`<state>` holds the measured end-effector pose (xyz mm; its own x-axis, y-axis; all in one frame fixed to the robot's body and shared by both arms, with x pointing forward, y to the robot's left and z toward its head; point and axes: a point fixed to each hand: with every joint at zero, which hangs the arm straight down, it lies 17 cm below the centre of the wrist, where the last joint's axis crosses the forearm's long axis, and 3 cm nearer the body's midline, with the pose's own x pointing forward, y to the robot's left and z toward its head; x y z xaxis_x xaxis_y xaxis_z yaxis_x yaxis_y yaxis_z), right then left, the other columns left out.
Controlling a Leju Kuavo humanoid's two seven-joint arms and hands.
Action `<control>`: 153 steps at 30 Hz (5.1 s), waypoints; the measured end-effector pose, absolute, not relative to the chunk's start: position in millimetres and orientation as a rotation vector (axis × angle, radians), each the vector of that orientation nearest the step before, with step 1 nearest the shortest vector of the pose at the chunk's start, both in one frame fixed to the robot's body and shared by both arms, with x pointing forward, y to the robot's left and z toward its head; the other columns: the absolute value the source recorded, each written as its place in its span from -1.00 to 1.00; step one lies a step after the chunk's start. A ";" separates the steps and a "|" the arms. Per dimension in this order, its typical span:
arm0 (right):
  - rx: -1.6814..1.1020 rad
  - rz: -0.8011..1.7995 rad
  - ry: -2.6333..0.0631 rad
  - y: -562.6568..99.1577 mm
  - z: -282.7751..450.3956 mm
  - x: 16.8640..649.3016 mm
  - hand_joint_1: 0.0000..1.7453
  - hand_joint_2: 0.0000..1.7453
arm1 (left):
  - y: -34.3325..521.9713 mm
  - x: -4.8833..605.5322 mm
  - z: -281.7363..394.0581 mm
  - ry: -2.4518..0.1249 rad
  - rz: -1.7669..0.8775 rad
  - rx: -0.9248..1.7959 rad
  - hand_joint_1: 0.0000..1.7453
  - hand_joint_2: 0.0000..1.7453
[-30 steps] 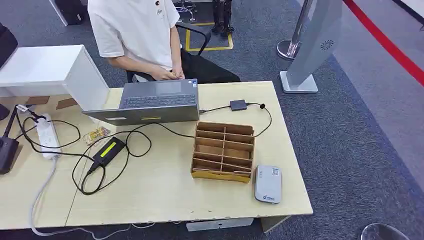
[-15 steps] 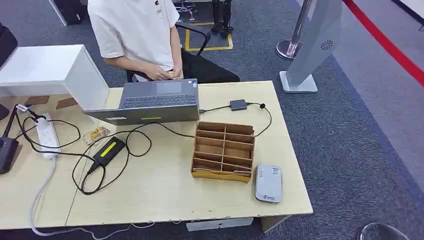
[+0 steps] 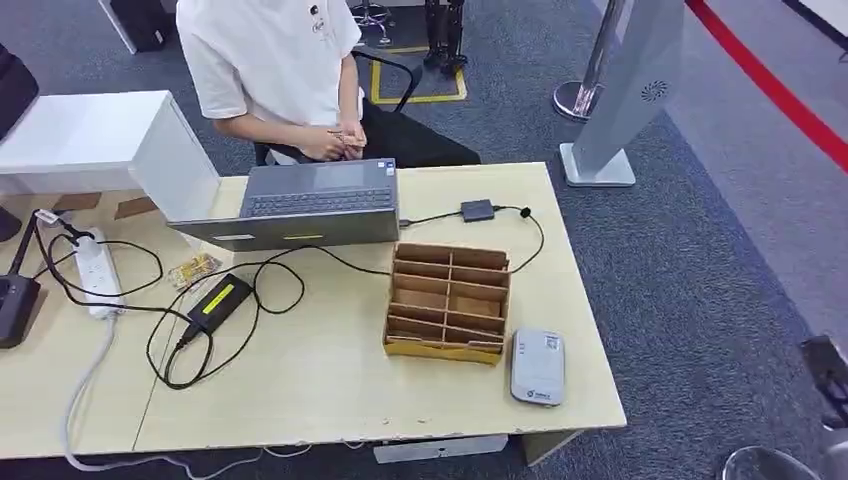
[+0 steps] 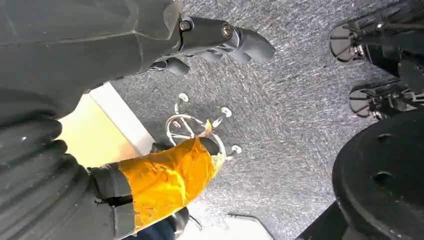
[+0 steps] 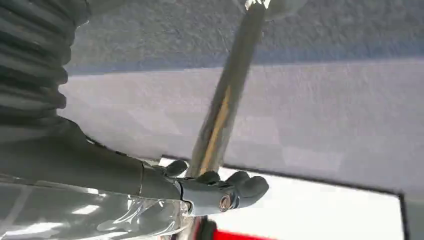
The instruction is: Pass the card to the sensor for recognition and then transmit it.
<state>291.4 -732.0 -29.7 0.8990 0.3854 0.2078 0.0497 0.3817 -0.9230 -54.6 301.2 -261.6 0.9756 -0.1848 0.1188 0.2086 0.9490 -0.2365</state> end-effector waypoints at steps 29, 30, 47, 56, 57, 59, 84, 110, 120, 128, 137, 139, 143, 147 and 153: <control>-1.374 0.985 -1.573 -345.2 283.1 630.2 -1.00 1.00 | 284.8 -54.0 -264.0 -0.088 -0.233 -0.256 -1.00 1.00; -1.360 1.007 -1.598 -324.5 282.4 630.6 -1.00 1.00 | 283.5 -54.2 -264.2 -0.085 -0.234 -0.257 -1.00 1.00; -1.164 1.225 -1.795 -144.8 260.2 607.1 -1.00 1.00 | 273.5 -57.5 -264.5 -0.073 -0.234 -0.267 -1.00 1.00; -1.142 1.249 -1.815 -130.2 252.6 597.7 -1.00 1.00 | 272.1 -57.5 -264.4 -0.073 -0.232 -0.269 -1.00 1.00; -1.142 1.251 -1.815 -129.6 252.3 597.5 -1.00 1.00 | 271.9 -57.5 -264.4 -0.073 -0.232 -0.269 -1.00 1.00; -1.140 1.255 -1.815 -128.8 251.2 596.9 -1.00 1.00 | 271.6 -57.6 -264.4 -0.073 -0.232 -0.270 -1.00 1.00; -1.054 1.233 -1.876 -114.8 248.9 585.5 1.00 1.00 | 267.8 -57.0 -265.1 -0.070 -0.231 -0.268 -1.00 1.00; -1.235 1.104 -1.921 -229.1 203.9 507.1 1.00 1.00 | 252.2 -55.4 -266.4 -0.082 -0.152 -0.262 -1.00 1.00; -1.298 1.057 -1.828 -308.9 168.6 437.4 1.00 1.00 | 245.2 -53.7 -266.4 -0.089 -0.104 -0.262 -1.00 1.00; -1.251 1.040 -1.751 -333.1 132.3 385.4 1.00 1.00 | 239.2 -55.8 -266.0 -0.089 -0.066 -0.265 -1.00 1.00; -1.140 1.021 -1.682 -328.3 91.6 350.8 1.00 1.00 | 235.8 -56.9 -265.5 -0.089 -0.037 -0.269 -1.00 1.00; -1.118 1.008 -1.670 -326.5 84.4 347.4 1.00 1.00 | 235.4 -56.6 -265.4 -0.089 -0.031 -0.270 -1.00 1.00; -1.070 1.003 -1.638 -320.4 65.1 340.9 1.00 1.00 | 235.3 -56.6 -265.3 -0.090 -0.024 -0.271 -1.00 1.00; -1.023 1.003 -1.604 -313.7 44.7 335.3 1.00 1.00 | 235.2 -56.5 -265.2 -0.091 -0.015 -0.272 -1.00 1.00; -0.961 1.003 -1.581 -300.0 24.3 329.5 1.00 1.00 | 235.3 -56.7 -265.0 -0.091 -0.005 -0.273 -1.00 1.00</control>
